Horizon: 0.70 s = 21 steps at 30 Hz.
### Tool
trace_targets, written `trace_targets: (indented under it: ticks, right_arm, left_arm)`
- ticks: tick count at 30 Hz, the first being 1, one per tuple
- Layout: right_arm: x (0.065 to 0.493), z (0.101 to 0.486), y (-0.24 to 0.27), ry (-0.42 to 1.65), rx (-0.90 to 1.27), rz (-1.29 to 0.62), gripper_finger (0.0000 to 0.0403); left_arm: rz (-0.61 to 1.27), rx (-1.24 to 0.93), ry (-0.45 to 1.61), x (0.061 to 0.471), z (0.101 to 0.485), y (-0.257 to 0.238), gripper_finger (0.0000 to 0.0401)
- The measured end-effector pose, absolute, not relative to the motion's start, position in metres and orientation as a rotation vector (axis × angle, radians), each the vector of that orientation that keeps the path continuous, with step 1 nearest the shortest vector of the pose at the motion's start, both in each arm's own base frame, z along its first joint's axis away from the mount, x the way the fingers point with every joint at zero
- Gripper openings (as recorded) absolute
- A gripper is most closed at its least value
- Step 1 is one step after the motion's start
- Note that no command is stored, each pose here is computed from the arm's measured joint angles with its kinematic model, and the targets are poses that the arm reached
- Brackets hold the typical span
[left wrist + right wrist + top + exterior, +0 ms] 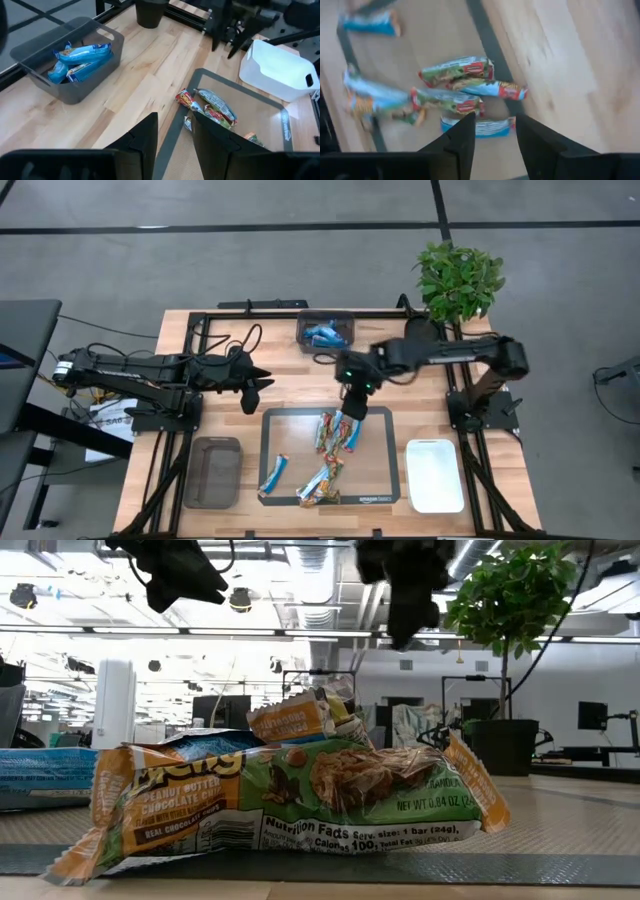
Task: Pick and place Granola Bars by type
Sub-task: Put the red granola bar into the white bin
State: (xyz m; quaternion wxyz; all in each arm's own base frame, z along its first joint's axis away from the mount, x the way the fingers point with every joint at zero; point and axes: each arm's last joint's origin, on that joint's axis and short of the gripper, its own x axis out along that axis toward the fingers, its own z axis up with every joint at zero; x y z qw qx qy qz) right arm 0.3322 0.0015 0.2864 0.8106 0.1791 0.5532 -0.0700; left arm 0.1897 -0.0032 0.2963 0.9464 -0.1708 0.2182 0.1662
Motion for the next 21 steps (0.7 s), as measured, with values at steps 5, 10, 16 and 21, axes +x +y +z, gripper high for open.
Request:
trace_targets:
  ticks: [5, 10, 16, 21]
  right_arm:
    - [0.307, 0.258, 0.019, 1.142, 0.698, -0.452, 0.0125]
    - [0.296, 0.229, 0.037, 1.165, 0.871, -0.644, 0.0127]
    - [0.306, 0.21, 0.061, 1.038, 0.984, -0.725, 0.0136]
    - [0.314, 0.188, 0.071, 1.036, 1.013, -0.805, 0.0154]
  left_arm:
    - [0.3, -0.379, 0.47, 0.196, 0.292, -0.005, 0.011]
    - [0.148, -0.347, 0.573, 0.215, 0.277, -0.011, 0.011]
    - [0.053, -0.323, 0.607, 0.235, 0.264, -0.014, 0.011]
    - [0.032, -0.309, 0.602, 0.241, 0.261, -0.015, 0.011]
